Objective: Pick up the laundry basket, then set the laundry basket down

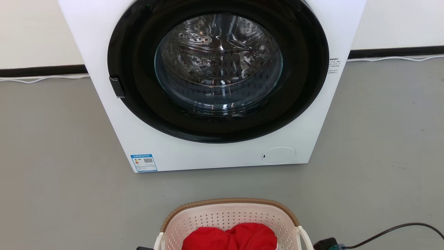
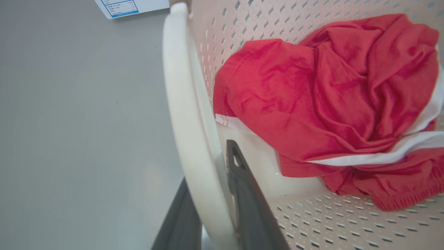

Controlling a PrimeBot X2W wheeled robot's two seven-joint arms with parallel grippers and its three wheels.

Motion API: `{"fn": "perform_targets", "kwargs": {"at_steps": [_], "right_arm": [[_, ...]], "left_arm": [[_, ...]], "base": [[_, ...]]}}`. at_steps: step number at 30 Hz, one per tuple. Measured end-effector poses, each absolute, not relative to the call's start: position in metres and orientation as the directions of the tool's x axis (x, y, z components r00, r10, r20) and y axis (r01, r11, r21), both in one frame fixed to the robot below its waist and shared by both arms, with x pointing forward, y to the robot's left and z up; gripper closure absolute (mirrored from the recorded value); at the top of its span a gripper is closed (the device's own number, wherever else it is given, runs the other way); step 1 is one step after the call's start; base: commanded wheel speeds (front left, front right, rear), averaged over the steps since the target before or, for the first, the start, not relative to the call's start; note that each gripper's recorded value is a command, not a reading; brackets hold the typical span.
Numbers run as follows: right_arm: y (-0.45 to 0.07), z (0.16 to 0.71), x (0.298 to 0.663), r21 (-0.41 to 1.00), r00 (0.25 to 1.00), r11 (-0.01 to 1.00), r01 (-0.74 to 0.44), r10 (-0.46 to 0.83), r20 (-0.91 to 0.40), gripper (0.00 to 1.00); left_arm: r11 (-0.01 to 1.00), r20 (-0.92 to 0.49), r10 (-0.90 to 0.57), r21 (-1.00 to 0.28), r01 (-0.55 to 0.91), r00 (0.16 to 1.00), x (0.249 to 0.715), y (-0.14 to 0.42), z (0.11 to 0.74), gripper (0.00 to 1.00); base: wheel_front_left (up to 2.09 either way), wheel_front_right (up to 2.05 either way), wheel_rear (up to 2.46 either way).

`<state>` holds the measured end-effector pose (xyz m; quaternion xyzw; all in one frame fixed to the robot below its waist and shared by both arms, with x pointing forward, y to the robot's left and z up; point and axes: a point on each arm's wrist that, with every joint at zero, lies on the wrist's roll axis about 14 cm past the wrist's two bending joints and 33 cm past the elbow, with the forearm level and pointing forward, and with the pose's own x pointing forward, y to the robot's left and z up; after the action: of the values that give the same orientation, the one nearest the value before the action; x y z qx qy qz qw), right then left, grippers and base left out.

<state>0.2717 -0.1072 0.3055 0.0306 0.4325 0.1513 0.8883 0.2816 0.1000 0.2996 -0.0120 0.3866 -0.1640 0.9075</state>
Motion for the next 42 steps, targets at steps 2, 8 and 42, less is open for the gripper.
{"fn": "perform_targets", "kwargs": {"at_steps": [2,8,42], "right_arm": [[-0.107,0.305,0.271,0.188,0.578,0.952,-0.243,0.298,-0.76,1.0],[-0.109,0.304,0.269,0.185,0.571,0.952,-0.243,0.294,-0.766,1.0],[-0.109,0.296,0.281,0.204,0.553,0.953,-0.224,0.297,-0.779,1.0]], "left_arm": [[0.945,-0.703,-0.309,-0.148,0.293,0.641,0.28,0.1,0.299,1.0],[0.943,-0.707,-0.311,-0.149,0.296,0.635,0.279,0.098,0.298,1.0],[0.946,-0.727,-0.306,-0.157,0.284,0.615,0.294,0.097,0.289,1.0]], "base": [[0.0,0.0,0.0],[0.0,0.0,0.0],[0.0,0.0,0.0]]}}
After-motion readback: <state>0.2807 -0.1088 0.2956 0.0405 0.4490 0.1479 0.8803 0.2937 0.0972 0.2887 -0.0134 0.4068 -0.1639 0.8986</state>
